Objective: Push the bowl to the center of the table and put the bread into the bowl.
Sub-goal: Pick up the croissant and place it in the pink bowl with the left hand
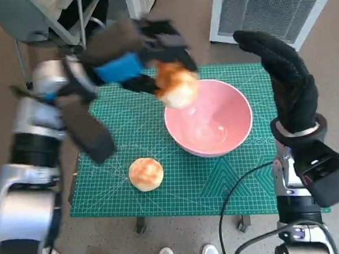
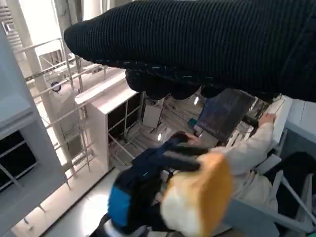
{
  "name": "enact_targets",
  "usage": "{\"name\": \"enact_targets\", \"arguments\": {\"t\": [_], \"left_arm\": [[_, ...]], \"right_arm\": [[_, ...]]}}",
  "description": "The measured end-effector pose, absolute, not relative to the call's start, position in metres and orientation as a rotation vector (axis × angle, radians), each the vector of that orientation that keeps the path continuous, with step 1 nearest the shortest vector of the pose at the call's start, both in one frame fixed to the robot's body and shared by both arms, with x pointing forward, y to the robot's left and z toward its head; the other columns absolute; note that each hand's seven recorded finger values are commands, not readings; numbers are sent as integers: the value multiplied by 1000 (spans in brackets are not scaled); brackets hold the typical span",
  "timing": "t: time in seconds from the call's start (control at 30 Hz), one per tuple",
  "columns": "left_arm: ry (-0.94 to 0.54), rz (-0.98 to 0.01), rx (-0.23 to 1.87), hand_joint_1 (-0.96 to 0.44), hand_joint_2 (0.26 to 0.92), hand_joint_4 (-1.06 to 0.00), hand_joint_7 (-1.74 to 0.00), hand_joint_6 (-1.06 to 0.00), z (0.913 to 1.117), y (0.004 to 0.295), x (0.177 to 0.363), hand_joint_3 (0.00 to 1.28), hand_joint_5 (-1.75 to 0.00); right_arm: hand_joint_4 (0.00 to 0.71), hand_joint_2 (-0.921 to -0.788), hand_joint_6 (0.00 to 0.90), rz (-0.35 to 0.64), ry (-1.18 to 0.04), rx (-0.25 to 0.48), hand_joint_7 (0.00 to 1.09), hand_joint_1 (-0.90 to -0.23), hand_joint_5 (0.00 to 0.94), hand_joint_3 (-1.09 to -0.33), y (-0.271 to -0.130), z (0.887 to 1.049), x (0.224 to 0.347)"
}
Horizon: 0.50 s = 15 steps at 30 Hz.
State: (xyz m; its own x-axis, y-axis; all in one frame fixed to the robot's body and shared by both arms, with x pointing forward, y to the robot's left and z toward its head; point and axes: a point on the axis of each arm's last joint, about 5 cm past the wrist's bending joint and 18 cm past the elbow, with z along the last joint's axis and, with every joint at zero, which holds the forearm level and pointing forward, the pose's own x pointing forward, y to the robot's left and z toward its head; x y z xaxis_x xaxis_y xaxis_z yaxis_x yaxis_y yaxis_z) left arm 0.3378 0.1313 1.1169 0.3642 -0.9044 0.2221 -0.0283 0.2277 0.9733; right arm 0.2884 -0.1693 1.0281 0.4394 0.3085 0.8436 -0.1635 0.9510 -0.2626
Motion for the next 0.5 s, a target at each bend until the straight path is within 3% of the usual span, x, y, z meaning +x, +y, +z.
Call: {"name": "enact_targets", "arguments": {"t": [0.5], "left_arm": [[-831,-901,1238,1,921,-598,-1239,-624,1088,93,351,107,-1187]], "right_arm": [[301,-921,40,264,-1105,-152,703,-567,2,-729,-173,1030,282]]}}
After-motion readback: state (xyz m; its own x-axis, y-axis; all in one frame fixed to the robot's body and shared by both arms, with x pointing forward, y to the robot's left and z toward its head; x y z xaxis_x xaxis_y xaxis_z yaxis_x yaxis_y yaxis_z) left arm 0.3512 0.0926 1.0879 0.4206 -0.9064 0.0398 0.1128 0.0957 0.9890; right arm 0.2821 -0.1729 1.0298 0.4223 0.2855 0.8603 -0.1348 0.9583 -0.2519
